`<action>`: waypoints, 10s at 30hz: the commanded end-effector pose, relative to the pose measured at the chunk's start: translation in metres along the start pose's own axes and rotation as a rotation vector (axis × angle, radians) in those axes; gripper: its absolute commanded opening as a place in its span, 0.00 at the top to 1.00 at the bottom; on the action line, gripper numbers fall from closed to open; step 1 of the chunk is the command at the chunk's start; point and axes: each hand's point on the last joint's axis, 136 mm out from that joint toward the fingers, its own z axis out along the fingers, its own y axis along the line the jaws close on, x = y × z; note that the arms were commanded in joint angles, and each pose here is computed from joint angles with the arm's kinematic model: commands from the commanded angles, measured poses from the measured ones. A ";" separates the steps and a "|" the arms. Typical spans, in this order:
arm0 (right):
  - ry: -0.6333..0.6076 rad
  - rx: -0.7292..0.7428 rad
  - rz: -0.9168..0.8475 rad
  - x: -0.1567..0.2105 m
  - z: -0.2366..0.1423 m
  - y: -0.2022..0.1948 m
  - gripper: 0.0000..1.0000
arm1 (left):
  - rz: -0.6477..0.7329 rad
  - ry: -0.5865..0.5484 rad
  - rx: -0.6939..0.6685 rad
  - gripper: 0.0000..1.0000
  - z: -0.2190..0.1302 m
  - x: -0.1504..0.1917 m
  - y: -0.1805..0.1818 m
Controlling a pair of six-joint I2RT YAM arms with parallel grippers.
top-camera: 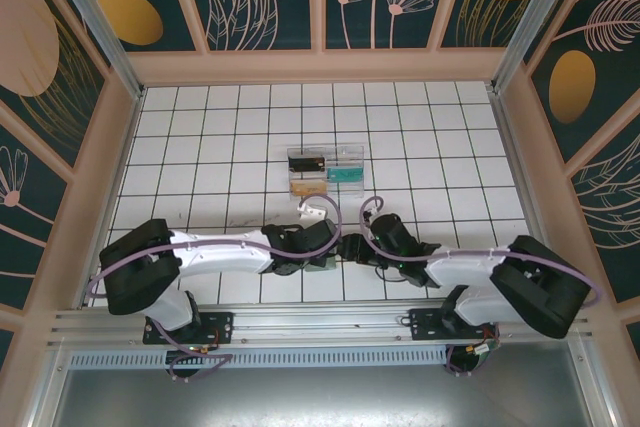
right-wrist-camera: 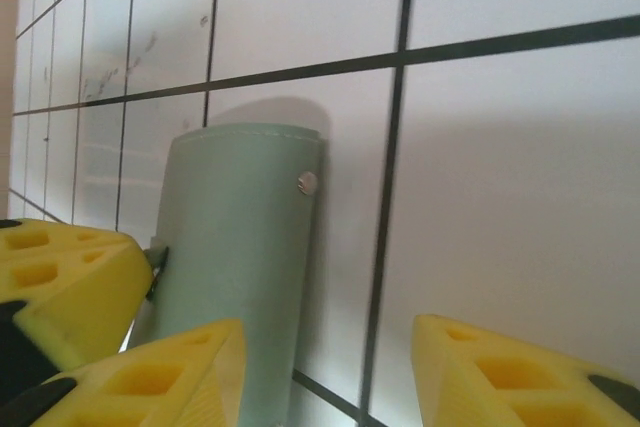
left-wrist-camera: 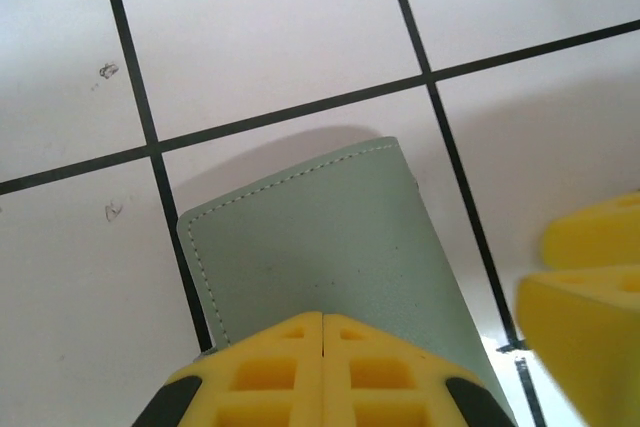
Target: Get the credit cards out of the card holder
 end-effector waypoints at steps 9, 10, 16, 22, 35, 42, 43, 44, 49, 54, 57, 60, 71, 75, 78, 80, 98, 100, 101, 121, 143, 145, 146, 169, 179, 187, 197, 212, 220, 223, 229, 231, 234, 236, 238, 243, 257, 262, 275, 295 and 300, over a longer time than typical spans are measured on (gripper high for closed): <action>0.096 -0.235 0.040 -0.002 0.014 0.041 0.52 | -0.076 -0.087 0.119 1.00 -0.014 -0.022 -0.018; 0.106 -0.246 0.052 -0.001 0.015 0.041 0.54 | -0.079 -0.093 0.119 1.00 -0.015 -0.023 -0.018; 0.135 -0.265 0.089 0.004 0.019 0.040 0.72 | -0.101 -0.114 0.126 1.00 -0.017 -0.025 -0.015; 0.158 -0.164 0.098 0.009 0.029 0.021 0.76 | -0.147 -0.177 0.142 1.00 -0.032 -0.037 -0.008; 0.182 -0.061 0.122 0.016 0.041 -0.003 0.78 | -0.274 -0.258 0.168 1.00 -0.059 -0.049 0.032; 0.172 -0.060 0.097 0.009 0.040 0.005 0.77 | -0.194 -0.116 0.158 0.72 -0.038 -0.027 0.022; 0.169 -0.063 0.091 0.009 0.040 0.007 0.77 | -0.180 -0.082 0.161 0.67 -0.034 -0.022 0.017; 0.167 -0.065 0.086 0.008 0.039 0.008 0.77 | -0.166 -0.049 0.162 0.64 -0.029 -0.018 0.014; 0.170 -0.068 0.081 0.009 0.041 0.011 0.77 | -0.105 0.061 0.127 0.60 -0.008 0.000 0.007; 0.178 -0.076 0.083 0.010 0.043 0.011 0.76 | -0.069 0.112 0.051 0.61 0.005 0.009 0.013; 0.178 -0.078 0.081 0.010 0.043 0.012 0.76 | -0.054 0.129 -0.006 0.61 0.011 0.012 0.020; 0.180 -0.079 0.079 0.011 0.043 0.012 0.76 | -0.043 0.138 -0.027 0.59 0.014 0.014 0.022; 0.179 -0.100 0.076 0.006 0.040 0.013 0.74 | -0.043 0.118 0.000 0.56 0.008 0.012 0.023; 0.155 -0.127 0.049 -0.003 0.034 0.023 0.61 | -0.063 0.061 0.054 0.56 -0.005 -0.001 0.017; 0.124 -0.115 0.031 -0.013 0.029 0.026 0.57 | -0.061 0.063 0.063 0.56 -0.005 -0.002 0.014; 0.107 -0.100 0.035 -0.021 0.027 0.024 0.57 | -0.061 0.070 0.065 0.56 -0.004 0.000 0.014; 0.148 -0.077 0.059 -0.027 0.055 0.017 0.56 | -0.076 0.056 0.063 0.57 -0.003 0.008 0.024; 0.153 -0.074 0.060 -0.025 0.056 0.016 0.57 | -0.069 0.057 0.051 0.57 -0.001 0.008 0.025; 0.156 -0.072 0.058 -0.024 0.056 0.016 0.58 | -0.064 0.056 0.042 0.57 0.000 0.008 0.026; 0.188 -0.037 0.053 -0.013 0.062 0.012 0.75 | 0.013 0.097 -0.108 0.90 0.019 0.016 0.040; 0.241 0.099 0.077 0.012 0.071 -0.029 0.90 | -0.262 -0.079 -0.082 1.00 -0.018 0.004 0.097; 0.243 0.100 0.072 0.012 0.070 -0.029 0.90 | -0.270 -0.088 -0.081 1.00 -0.019 0.004 0.100; 0.240 0.095 0.070 0.011 0.070 -0.027 0.89 | -0.265 -0.093 -0.069 1.00 -0.020 0.003 0.098; 0.084 0.006 -0.086 -0.021 0.024 0.040 0.60 | -0.467 -0.049 0.251 0.84 -0.010 0.017 0.055; 0.064 0.032 -0.090 -0.024 0.013 0.039 0.60 | -0.467 -0.058 0.341 0.87 -0.012 0.006 0.010; 0.105 -0.020 -0.049 -0.003 0.019 0.045 0.80 | -0.356 -0.183 0.181 0.69 -0.040 -0.017 0.044; 0.162 -0.222 -0.004 0.036 0.021 0.066 1.00 | -0.233 -0.147 0.071 0.67 -0.029 -0.022 0.044; 0.363 -0.271 -0.145 0.082 0.048 0.096 1.00 | -0.273 -0.157 0.041 0.66 -0.031 -0.025 0.065; 0.227 0.009 -0.162 0.052 0.051 0.047 1.00 | -0.274 -0.159 0.058 0.65 -0.033 -0.027 0.062; 0.186 0.055 -0.131 0.037 0.046 0.030 1.00 | -0.272 -0.153 0.065 0.65 -0.032 -0.027 0.060; 0.178 -0.013 -0.146 0.030 0.040 0.046 1.00 | -0.257 -0.105 0.105 0.60 -0.022 -0.022 0.046; 0.161 -0.029 -0.151 0.026 0.036 0.051 1.00 | -0.255 -0.086 0.110 0.60 -0.018 -0.020 0.042; 0.123 -0.038 -0.149 0.017 0.028 0.055 0.99 | -0.252 -0.060 0.096 0.60 -0.012 -0.018 0.040; 0.102 -0.045 -0.144 0.009 0.024 0.056 0.99 | -0.244 -0.045 0.064 0.60 -0.007 -0.018 0.040; 0.090 -0.062 -0.134 0.002 0.023 0.056 0.99 | -0.234 -0.029 0.027 0.60 -0.002 -0.019 0.041; 0.086 -0.059 -0.092 -0.011 0.029 0.045 1.00 | -0.224 -0.015 -0.062 0.62 0.005 -0.024 0.044; 0.157 -0.076 0.007 0.006 0.046 0.014 1.00 | -0.174 0.065 -0.175 0.65 0.028 -0.015 0.046; 0.167 -0.090 0.002 0.009 0.047 0.017 1.00 | -0.161 0.070 -0.216 0.65 0.032 -0.013 0.051; 0.190 -0.001 0.035 0.015 0.053 -0.001 1.00 | -0.129 0.079 -0.328 1.00 0.035 0.001 0.078; 0.173 -0.004 0.055 0.012 0.049 -0.003 0.97 | -0.216 -0.102 -0.209 1.00 -0.016 -0.018 0.113; 0.077 -0.072 -0.011 -0.012 0.026 0.028 1.00 | -0.214 -0.142 -0.054 1.00 -0.019 -0.039 0.075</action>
